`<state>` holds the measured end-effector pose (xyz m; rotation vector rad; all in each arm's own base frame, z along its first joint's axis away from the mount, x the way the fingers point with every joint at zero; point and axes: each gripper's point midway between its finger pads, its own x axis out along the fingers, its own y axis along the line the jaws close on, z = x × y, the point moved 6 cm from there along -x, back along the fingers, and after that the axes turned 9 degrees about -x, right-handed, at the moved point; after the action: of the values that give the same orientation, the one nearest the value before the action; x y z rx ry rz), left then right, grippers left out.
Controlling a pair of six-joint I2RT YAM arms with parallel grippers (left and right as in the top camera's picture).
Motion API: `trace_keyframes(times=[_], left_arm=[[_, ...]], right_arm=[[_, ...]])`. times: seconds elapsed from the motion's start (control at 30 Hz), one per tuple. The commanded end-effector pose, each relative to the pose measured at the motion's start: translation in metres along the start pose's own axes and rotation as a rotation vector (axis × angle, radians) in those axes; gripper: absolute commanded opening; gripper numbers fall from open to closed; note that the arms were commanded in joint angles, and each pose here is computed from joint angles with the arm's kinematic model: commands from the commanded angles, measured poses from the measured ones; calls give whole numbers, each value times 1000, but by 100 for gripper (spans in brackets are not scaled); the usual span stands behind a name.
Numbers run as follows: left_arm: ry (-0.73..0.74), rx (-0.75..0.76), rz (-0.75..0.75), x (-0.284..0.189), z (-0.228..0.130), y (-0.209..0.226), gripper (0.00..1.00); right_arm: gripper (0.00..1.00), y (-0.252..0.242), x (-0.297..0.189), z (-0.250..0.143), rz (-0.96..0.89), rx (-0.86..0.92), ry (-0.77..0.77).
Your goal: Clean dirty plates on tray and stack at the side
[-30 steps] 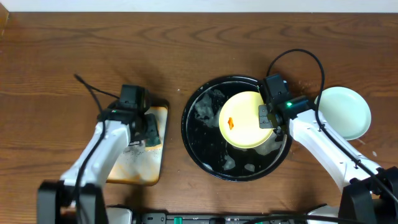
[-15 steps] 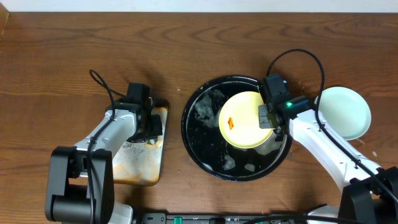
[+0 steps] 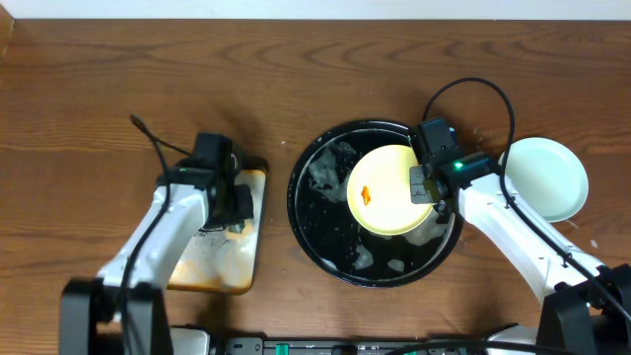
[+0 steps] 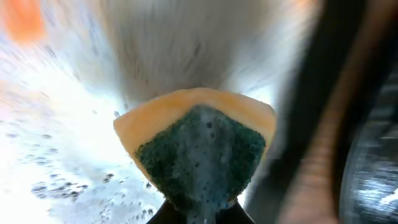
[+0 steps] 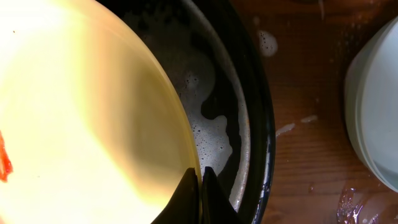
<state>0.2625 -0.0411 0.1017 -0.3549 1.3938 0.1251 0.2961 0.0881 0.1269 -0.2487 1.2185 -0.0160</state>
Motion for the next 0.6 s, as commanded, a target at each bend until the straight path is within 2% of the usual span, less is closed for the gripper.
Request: trace_keyframes(times=[0.0,0.1,0.2,0.3,0.33,0.4,0.57], left_arm=[[-75,3,-75,-24,11,-12,7],[-71,1,-54,-25,9,-9,8],[-46,-8,65,-20,4,6,8],[-29,-15,156,-10,0,18,16],[-18,-19,165,-6,-1,19,17],[8,-32,178,2,-2,21,26],[80,-40,191,18,-7,22,36]], right_arm=[[1,-3,-4,4,-13,-5,-18],[1,-3,-4,4,-13,-5,-17],[1,-3,-4,4,-13,-5,-17],[1,-3,-4,4,-12,-4,-18],[1,-3,-4,4,-12,-4,-20],[1,-3,-4,5,-12,-3,-22],[1,-3,-4,4,-12,-4,-20]])
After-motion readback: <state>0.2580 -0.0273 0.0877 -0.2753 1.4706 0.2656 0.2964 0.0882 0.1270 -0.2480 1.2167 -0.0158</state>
